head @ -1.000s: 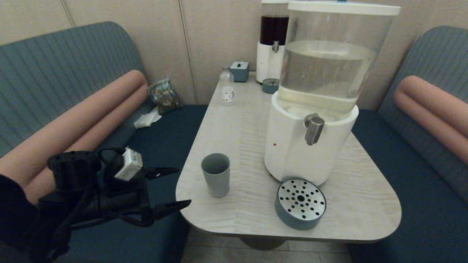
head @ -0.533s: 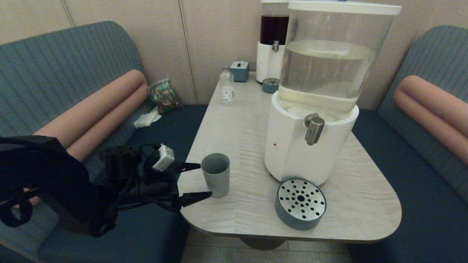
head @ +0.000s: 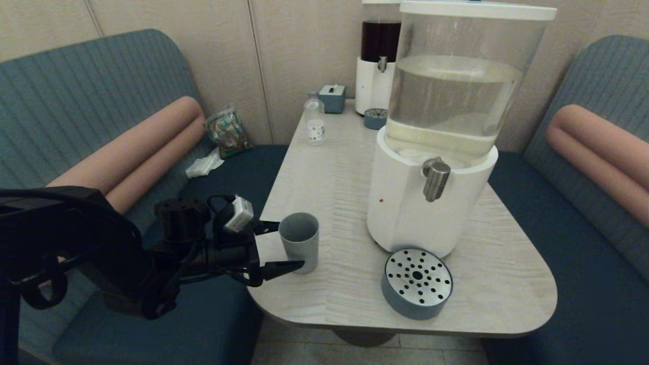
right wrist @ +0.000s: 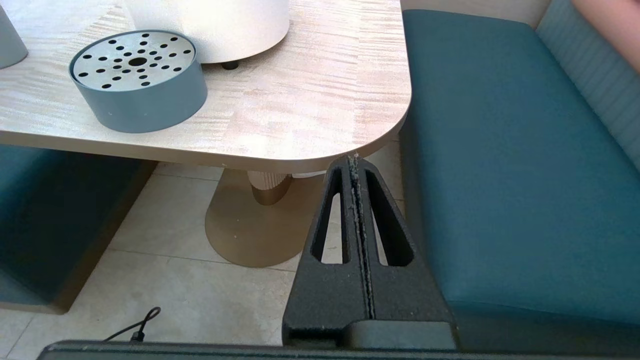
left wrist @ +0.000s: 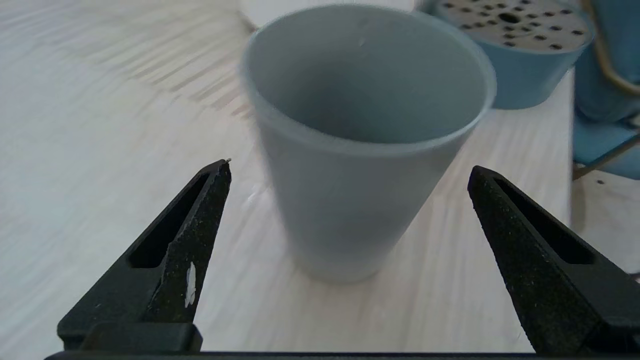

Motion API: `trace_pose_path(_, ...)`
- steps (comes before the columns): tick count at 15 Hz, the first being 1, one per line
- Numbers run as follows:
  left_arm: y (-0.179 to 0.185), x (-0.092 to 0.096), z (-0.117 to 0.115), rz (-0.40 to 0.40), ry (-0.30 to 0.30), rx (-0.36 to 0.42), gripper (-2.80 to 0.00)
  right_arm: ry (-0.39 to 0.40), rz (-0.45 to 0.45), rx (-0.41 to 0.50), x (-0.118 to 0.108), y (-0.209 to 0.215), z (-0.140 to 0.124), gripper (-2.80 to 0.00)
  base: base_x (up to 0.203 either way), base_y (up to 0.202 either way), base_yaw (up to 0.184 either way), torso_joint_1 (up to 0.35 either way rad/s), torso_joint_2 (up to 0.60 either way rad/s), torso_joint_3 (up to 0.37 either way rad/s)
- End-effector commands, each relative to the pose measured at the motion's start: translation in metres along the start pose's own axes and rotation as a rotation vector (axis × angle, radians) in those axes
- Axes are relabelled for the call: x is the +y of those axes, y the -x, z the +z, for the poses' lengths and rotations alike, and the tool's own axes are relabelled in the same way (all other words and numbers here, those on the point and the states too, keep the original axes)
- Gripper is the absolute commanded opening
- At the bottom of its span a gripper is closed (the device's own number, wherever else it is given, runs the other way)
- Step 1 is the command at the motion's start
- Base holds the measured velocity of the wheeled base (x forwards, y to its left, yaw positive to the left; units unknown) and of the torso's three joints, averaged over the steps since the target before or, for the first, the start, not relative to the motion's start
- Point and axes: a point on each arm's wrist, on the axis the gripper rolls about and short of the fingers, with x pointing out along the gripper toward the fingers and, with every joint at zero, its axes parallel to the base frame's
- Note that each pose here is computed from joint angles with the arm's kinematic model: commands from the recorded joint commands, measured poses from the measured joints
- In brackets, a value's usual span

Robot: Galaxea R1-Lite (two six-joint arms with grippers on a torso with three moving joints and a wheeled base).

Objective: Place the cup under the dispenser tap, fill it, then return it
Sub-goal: Pick up the cup

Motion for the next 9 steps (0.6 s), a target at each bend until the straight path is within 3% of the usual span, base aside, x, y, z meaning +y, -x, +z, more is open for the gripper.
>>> trace_pose_path(1,-0.006,-0.003,0.004,-0.019,-0.015,-0.013,0.00,0.001,0.001,-0.002,0.000,0.000,0.000,-2.80,0.000,0.000,0.000,0.000,0.00,0.000)
trace_pose_path(9,-0.015,0.003,-0.007,0.031,-0.008,-0.015,0.00,0.001,0.002,-0.002,0.000,0.000,0.000,-2.80,0.000,0.000,0.000,0.000,0.00,0.000)
